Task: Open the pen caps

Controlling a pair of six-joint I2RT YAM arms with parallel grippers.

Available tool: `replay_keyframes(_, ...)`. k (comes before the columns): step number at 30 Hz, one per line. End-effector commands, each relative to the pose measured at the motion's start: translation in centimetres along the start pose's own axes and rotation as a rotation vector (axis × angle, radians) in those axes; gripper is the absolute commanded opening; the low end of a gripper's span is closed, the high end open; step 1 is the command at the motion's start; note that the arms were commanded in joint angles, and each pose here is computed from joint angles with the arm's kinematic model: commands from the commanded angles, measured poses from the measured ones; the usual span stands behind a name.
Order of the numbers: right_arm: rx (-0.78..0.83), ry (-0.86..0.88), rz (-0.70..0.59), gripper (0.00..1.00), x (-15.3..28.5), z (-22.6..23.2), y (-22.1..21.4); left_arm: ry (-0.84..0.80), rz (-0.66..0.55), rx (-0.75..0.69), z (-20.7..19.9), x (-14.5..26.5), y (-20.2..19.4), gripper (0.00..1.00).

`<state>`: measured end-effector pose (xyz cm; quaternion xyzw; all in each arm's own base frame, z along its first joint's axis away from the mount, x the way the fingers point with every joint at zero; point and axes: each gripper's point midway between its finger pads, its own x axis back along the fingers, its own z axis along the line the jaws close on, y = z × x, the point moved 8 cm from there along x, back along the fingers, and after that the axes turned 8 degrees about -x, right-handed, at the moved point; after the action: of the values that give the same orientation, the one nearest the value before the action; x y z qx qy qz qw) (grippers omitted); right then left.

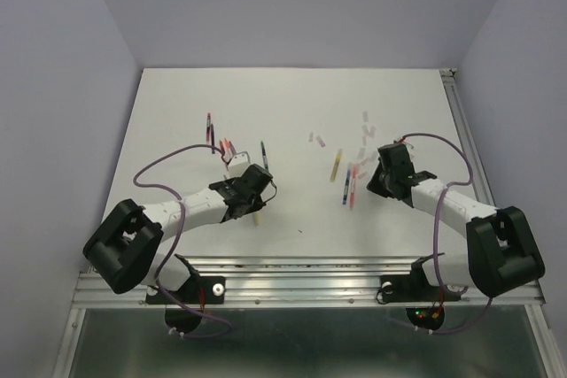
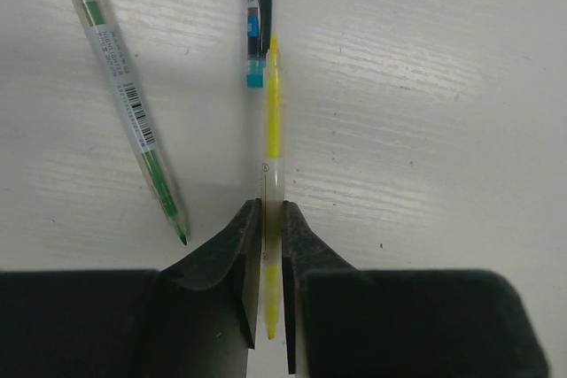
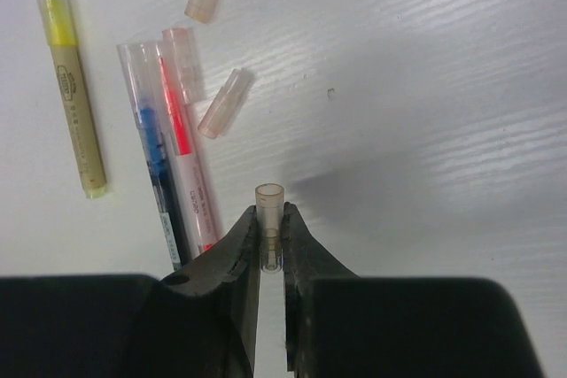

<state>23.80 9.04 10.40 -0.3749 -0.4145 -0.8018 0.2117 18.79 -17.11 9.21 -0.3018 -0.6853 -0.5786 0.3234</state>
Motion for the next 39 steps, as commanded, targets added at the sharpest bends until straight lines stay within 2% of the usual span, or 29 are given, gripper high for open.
replay_keyframes(1,0.011,0.004,-0.038,0.01,-0.9,1.6,2.2,0.03,-0.021,-0.016,-0.4,0.1,1.2,0.26)
replay_keyframes(4,0.005,-0.006,-0.021,0.04,-1.4,1.9,2.2,0.028,-0.01,-0.02,-0.7,0.2,1.4,0.36)
replay_keyframes(7,-0.002,-0.012,-0.014,0.12,-1.8,2.0,2.1,-0.006,-0.027,-0.016,-1.1,1.0,2.2,0.4)
replay_keyframes(8,-0.005,-0.002,-0.014,0.18,-1.9,2.1,2.1,-0.022,-0.033,-0.018,-1.3,1.3,2.4,0.46)
replay_keyframes(11,-0.013,0.015,-0.016,0.25,-1.9,2.4,2.2,-0.081,-0.077,-0.003,-1.8,2.8,3.6,0.6)
replay_keyframes(12,-0.014,0.012,-0.014,0.29,-1.8,2.3,2.2,-0.123,-0.104,0.0,-2.1,3.8,4.4,0.67)
replay_keyframes(15,-0.021,0.016,-0.024,0.4,-1.4,2.4,2.4,-0.227,-0.168,0.008,-2.9,5.7,5.9,0.79)
replay_keyframes(16,-0.022,0.019,-0.034,0.47,-1.0,2.5,2.6,-0.276,-0.174,0.003,-3.3,6.2,6.2,0.89)
replay_keyframes(18,-0.022,0.028,-0.047,0.57,-0.3,2.5,2.9,-0.361,-0.224,-0.012,-4.2,7.3,7.2,0.95)
replay_keyframes(20,-0.028,0.044,-0.081,0.66,1.0,2.6,3.4,-0.422,-0.233,-0.028,-5.0,7.9,7.8,0.99)
replay_keyframes(25,-0.048,0.133,-0.164,0.77,4.5,2.6,4.3,-0.457,-0.249,-0.079,-7.6,7.7,9.9,0.99)
replay_keyframes(29,-0.04,0.192,-0.183,0.82,5.8,2.7,4.4,-0.475,-0.221,-0.121,-10.0,6.7,11.0,0.99)
replay_keyframes(36,-0.072,0.194,-0.248,0.85,7.7,2.1,4.8,-0.495,-0.18,-0.221,-15.0,3.9,12.2,0.99)
replay_keyframes(39,-0.089,0.193,-0.267,0.97,8.2,1.5,4.6,-0.484,-0.135,-0.27,-17.9,1.5,12.2,0.99)
